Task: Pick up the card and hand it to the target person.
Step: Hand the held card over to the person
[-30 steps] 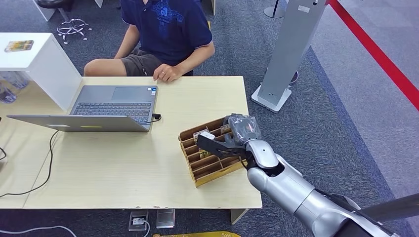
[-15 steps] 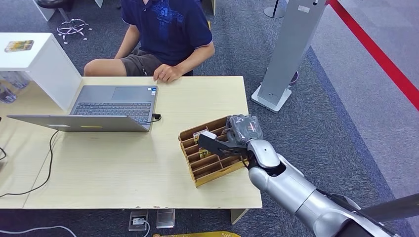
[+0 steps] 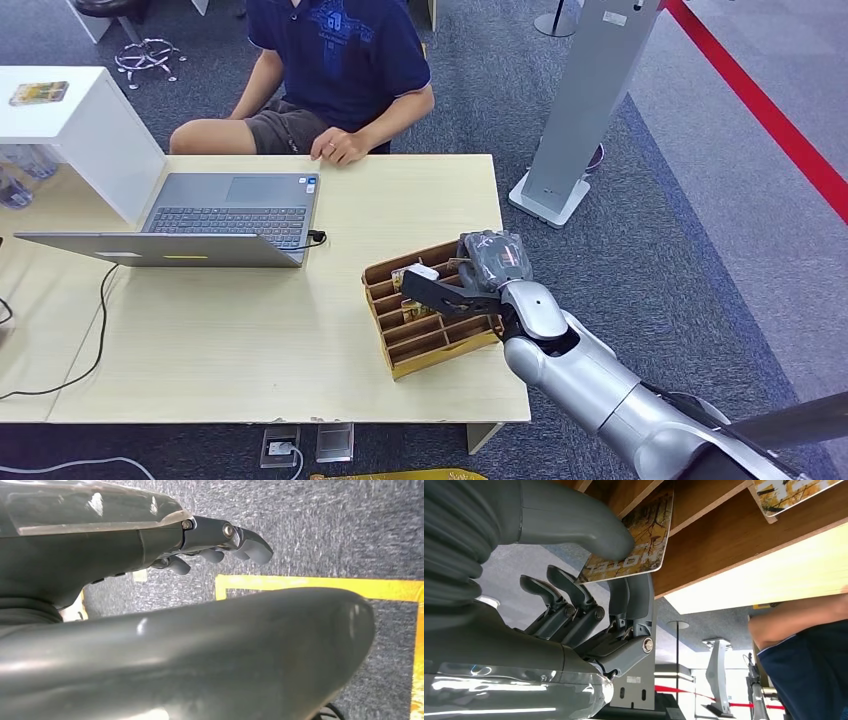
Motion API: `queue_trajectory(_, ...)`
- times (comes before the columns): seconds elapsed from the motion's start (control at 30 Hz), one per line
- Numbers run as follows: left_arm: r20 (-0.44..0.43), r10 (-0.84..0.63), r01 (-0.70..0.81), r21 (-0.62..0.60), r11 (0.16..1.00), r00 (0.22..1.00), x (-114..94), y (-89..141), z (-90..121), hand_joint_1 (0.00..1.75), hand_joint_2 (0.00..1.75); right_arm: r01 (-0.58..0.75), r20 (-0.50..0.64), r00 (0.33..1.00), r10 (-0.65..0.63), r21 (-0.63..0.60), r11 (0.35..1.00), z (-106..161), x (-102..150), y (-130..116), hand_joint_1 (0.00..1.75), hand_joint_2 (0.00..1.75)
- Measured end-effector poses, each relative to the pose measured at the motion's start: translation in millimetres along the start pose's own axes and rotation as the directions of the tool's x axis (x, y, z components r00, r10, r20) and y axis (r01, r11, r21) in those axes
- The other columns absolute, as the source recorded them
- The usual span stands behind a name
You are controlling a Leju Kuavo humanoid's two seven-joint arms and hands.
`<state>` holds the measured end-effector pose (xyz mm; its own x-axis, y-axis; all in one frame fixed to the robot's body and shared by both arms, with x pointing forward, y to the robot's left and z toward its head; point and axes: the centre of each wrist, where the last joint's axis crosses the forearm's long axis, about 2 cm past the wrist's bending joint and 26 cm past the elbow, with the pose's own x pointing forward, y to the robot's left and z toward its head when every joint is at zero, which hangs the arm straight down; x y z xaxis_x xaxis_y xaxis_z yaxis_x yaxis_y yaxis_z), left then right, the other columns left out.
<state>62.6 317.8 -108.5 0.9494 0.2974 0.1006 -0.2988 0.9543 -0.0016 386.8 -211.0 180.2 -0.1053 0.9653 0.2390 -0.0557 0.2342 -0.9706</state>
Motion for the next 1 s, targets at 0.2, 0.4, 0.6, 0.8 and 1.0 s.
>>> queue_trajectory(0.2,0.007,0.015,-0.015,0.012,1.000,1.000,-0.1,0.3,0.0,0.00,0.00,0.004,0.019,1.000,-0.004,-0.020,1.000,0.9,3.1,-2.6,1.75,1.75)
queue_trajectory(0.4,0.007,0.019,-0.019,0.006,1.000,1.000,-0.2,0.3,0.0,0.00,0.00,0.014,0.061,0.998,-0.010,-0.065,0.998,4.1,14.6,-13.7,1.75,1.75)
queue_trajectory(0.6,0.015,0.010,-0.010,-0.002,1.000,1.000,-0.3,0.2,0.0,0.00,0.00,0.059,0.159,0.987,-0.031,-0.176,0.983,8.7,40.9,-50.0,1.75,1.75)
queue_trajectory(0.8,0.024,0.000,0.000,-0.004,1.000,1.000,0.4,0.0,0.0,0.00,0.00,0.142,0.277,0.958,-0.081,-0.208,0.968,-3.1,65.8,-86.7,1.75,1.75)
queue_trajectory(1.0,0.039,-0.009,0.009,-0.012,1.000,0.999,2.1,-0.6,0.1,0.00,0.00,0.186,0.356,0.928,-0.109,-0.189,0.964,-33.9,90.1,-100.4,1.75,1.75)
